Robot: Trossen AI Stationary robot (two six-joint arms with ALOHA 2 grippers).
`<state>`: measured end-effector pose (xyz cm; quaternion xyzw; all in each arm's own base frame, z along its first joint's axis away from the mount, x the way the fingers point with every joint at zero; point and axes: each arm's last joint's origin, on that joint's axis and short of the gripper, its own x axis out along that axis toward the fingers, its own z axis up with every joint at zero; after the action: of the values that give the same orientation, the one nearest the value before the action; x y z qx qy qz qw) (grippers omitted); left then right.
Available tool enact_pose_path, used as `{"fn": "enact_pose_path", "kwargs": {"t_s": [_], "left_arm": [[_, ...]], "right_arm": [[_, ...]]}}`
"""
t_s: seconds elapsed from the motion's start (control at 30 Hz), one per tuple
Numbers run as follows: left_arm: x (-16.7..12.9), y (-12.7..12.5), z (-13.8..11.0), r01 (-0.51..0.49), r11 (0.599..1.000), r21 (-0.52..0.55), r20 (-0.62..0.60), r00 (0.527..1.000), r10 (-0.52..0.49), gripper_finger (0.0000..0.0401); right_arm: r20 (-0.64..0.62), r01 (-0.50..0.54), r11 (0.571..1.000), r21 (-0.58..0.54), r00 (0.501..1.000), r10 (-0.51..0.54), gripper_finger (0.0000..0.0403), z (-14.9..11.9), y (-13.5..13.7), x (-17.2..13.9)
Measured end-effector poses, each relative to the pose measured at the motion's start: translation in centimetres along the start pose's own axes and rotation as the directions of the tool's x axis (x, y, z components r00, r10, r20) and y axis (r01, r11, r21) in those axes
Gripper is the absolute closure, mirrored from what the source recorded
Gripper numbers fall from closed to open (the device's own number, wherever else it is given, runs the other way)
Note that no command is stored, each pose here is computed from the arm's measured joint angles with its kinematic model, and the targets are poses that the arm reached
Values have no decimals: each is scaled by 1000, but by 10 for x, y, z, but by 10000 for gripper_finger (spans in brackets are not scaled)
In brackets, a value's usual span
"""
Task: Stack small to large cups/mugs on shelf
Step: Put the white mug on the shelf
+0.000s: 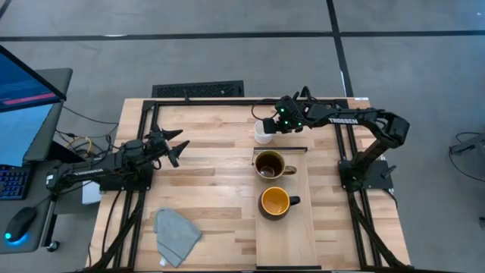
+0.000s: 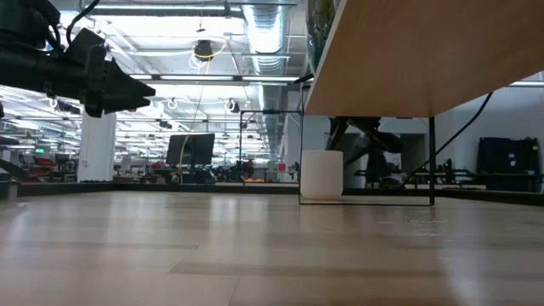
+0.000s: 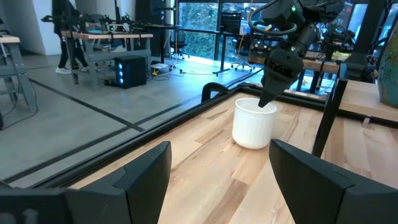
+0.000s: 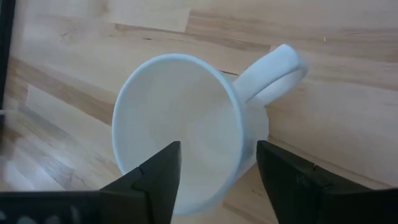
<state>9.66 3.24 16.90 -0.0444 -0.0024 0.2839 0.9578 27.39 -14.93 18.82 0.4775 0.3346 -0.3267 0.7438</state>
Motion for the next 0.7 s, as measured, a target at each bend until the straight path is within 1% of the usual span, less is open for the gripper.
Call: {"fn": "enact_pose_path", "kwargs": {"t_s": [0.1, 0.4, 0.5, 0.7], "left_arm": [[0, 0, 0, 0, 1000, 0, 0, 1000, 0, 140], [0, 0, 0, -1, 1000, 0, 1, 1000, 1, 140], [0, 0, 0, -1, 1000, 0, 0, 1000, 1, 140], [0, 0, 0, -4, 1000, 0, 1, 1000, 4, 140]], "right_arm": [[0, 0, 1000, 0, 1000, 0, 197, 0, 0, 0], [1, 0, 1000, -6, 1000, 0, 305, 0, 0, 0], [1, 0, 1000, -15, 1000, 0, 331, 0, 0, 0], [1, 0, 999, -42, 1000, 0, 370, 0, 0, 0]]}}
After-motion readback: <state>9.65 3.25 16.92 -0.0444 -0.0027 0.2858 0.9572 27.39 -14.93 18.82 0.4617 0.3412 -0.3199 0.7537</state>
